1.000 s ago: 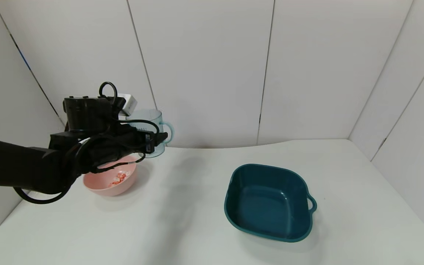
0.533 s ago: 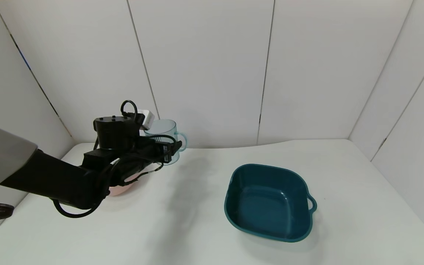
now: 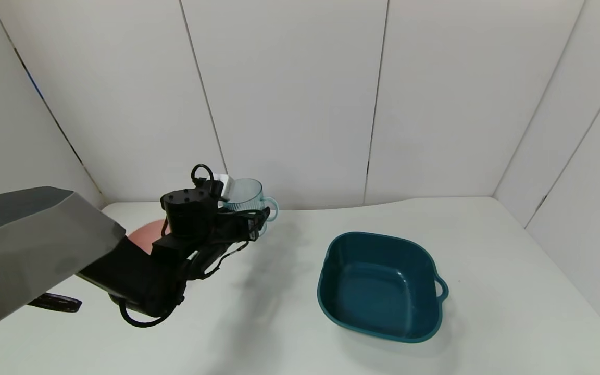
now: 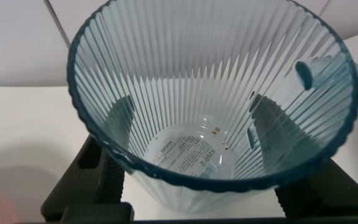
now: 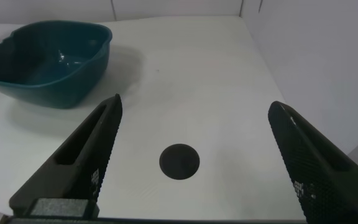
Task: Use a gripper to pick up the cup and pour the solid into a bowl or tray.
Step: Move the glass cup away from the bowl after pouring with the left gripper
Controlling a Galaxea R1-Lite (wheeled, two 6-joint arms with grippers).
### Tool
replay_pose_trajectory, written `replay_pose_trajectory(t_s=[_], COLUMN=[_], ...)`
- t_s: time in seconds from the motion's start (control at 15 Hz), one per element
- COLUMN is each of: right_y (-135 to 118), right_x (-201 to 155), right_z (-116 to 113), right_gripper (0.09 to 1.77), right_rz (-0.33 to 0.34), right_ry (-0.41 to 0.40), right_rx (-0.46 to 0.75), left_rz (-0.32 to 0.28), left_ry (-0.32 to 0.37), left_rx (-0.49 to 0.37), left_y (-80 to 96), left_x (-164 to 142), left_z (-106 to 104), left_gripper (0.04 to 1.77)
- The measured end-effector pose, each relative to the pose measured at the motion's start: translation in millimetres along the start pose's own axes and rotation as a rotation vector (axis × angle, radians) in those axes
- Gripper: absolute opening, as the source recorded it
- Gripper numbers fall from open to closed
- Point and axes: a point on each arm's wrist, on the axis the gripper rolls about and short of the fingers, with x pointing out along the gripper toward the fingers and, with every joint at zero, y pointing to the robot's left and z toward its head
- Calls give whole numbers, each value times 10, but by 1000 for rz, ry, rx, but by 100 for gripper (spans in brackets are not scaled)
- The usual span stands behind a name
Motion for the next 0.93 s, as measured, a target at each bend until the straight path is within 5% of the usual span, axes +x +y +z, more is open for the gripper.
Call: replay_pose_trajectory(t_s=[0.93], right_y=[0], right_x=[0], right_z=[0], right_gripper=[171], right_rz=[0], right_ry=[0], right_rx=[0], left_rz=[42], left_ry=[78], left_rx=[-1], left_y=[45], left_x=[236], left_z=[-533], left_gripper=[131])
